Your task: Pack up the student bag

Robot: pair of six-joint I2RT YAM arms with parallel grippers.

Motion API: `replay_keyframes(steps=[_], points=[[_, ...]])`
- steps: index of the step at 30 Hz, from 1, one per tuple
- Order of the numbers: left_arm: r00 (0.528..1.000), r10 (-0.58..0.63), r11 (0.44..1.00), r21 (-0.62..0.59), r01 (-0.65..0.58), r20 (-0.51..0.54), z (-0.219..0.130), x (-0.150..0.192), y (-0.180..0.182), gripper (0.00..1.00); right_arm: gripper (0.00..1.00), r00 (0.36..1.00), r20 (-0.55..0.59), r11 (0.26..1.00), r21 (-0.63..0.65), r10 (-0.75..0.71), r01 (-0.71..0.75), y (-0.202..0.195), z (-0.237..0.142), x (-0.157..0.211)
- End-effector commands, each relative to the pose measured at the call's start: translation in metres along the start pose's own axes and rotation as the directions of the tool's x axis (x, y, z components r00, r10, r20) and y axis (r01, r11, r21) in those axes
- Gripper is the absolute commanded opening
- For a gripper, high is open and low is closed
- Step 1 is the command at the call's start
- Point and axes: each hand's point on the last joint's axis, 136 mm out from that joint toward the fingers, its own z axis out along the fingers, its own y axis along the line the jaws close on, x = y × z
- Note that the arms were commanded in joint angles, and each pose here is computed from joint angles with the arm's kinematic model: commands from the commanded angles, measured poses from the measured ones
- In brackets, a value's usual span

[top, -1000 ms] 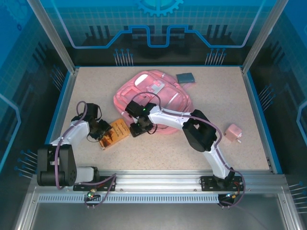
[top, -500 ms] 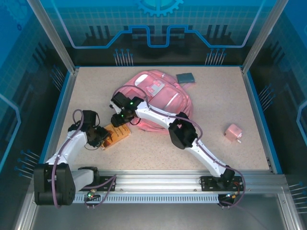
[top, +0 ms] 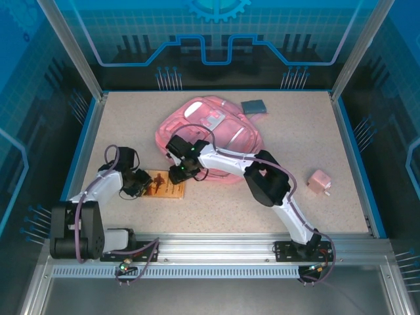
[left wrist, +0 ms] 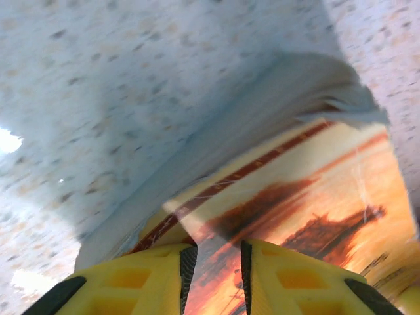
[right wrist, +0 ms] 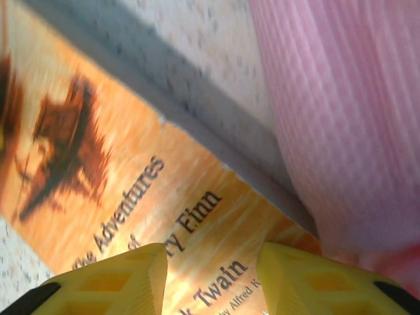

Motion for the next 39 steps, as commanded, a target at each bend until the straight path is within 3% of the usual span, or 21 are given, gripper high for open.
replay_keyframes(steps=[1, 6, 9, 17, 23, 25, 30, 35, 39], points=[[0.999, 0.041, 0.999, -0.033, -0.041, 0.01, 0.013, -0.011, 0.001, 0.34, 0.44, 0.983, -0.173, 0.997, 0.057, 0.059, -0.05, -0.013, 0.005, 0.064], [0.996, 0.08, 0.996, 0.039, -0.081, 0.038, -0.005, -0.027, -0.032, 0.39, 0.47, 0.996, -0.091, 1.0, -0.011, -0.003, 0.002, 0.014, -0.025, 0.052], [0.999, 0.035, 0.999, 0.017, -0.036, 0.032, -0.017, -0.02, -0.024, 0.51, 0.51, 1.0, -0.007, 1.0, 0.003, -0.005, 0.005, 0.013, -0.042, 0.022], [0.999, -0.035, 0.997, 0.065, 0.037, -0.032, -0.017, 0.022, -0.007, 0.58, 0.54, 0.999, -0.012, 0.997, 0.068, -0.038, 0.039, -0.003, -0.015, -0.018], [0.995, -0.048, 0.992, 0.112, 0.057, -0.083, -0.001, 0.038, -0.013, 0.51, 0.55, 0.996, -0.063, 0.997, 0.03, -0.065, 0.067, -0.002, 0.008, -0.021], [0.995, -0.047, 0.993, 0.103, 0.056, -0.092, 0.004, 0.04, -0.013, 0.44, 0.54, 0.994, -0.076, 0.997, 0.01, -0.074, 0.075, 0.001, 0.012, -0.019], [0.993, -0.05, 0.997, 0.06, 0.056, -0.11, 0.016, 0.043, -0.006, 0.39, 0.48, 0.989, -0.121, 0.996, -0.039, -0.081, 0.077, 0.006, 0.024, -0.008], [0.992, -0.049, 0.999, 0.011, 0.051, -0.115, 0.025, 0.043, 0.002, 0.38, 0.46, 0.986, -0.128, 0.989, -0.116, -0.106, 0.091, 0.023, 0.017, -0.006], [0.992, -0.047, 0.999, -0.006, 0.047, -0.118, 0.029, 0.043, 0.004, 0.35, 0.38, 0.988, -0.108, 0.986, -0.137, -0.114, 0.099, 0.033, 0.001, -0.01]])
